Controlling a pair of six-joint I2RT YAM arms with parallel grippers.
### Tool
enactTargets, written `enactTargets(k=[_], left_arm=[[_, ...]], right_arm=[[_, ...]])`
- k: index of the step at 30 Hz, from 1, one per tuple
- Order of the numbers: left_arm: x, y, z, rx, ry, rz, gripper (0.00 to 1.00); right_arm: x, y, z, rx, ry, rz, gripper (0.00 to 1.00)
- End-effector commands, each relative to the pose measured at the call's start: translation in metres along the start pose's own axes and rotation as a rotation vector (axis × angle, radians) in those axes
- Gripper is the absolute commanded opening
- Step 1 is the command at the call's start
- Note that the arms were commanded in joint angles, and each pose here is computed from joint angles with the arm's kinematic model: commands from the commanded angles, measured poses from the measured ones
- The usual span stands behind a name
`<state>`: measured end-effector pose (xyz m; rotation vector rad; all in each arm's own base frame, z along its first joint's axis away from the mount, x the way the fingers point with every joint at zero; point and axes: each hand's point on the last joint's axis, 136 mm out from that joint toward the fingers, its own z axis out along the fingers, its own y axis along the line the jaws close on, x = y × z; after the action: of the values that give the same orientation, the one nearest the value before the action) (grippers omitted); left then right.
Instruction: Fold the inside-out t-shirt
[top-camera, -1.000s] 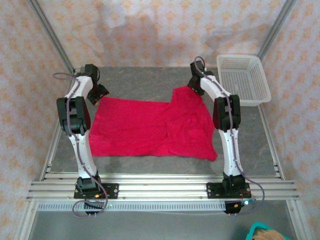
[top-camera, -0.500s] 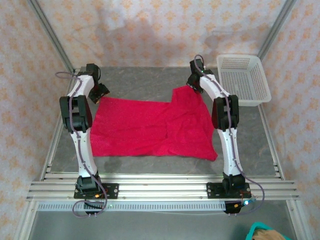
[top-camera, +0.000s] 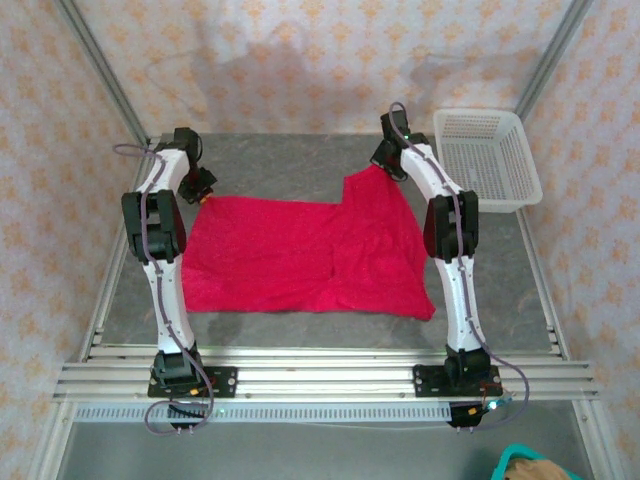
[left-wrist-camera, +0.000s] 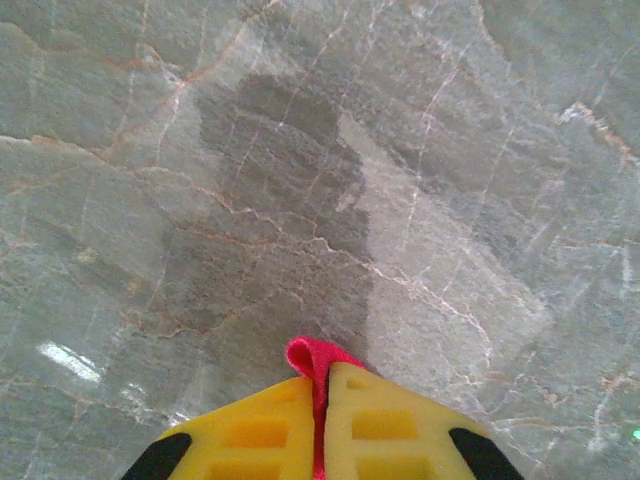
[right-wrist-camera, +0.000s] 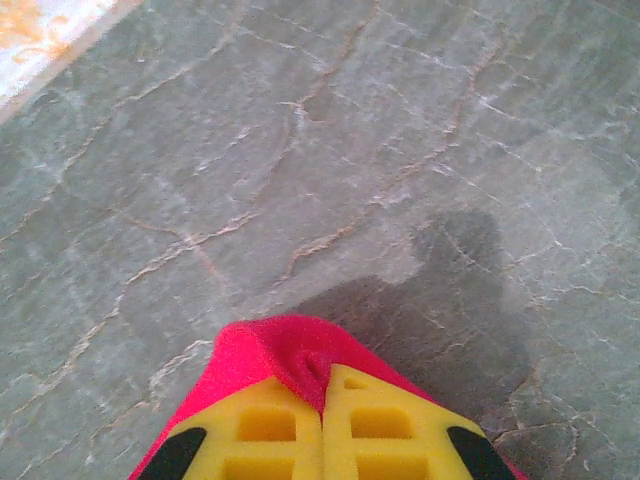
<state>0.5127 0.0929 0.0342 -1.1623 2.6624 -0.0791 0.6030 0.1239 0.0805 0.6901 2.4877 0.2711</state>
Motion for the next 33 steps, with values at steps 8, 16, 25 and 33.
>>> enactTargets(k=[8, 16, 25, 33], left_arm=[[0.01, 0.017, -0.079, 0.04, -0.092, 0.0, 0.07], [0.041, 0.045, -0.109, 0.043, -0.126, -0.008, 0.07], [0.078, 0.085, -0.111, 0.015, -0.111, -0.034, 0.07], [0.099, 0.103, -0.112, -0.01, -0.104, -0.034, 0.07]], right_arm=[[0.025, 0.012, -0.11, -0.171, 0.044, -0.128, 0.0], [0.084, -0.032, -0.169, -0.244, 0.064, -0.119, 0.0], [0.142, -0.091, -0.215, -0.231, 0.07, -0.106, 0.0], [0.159, -0.118, -0.246, -0.223, 0.042, -0.097, 0.0]])
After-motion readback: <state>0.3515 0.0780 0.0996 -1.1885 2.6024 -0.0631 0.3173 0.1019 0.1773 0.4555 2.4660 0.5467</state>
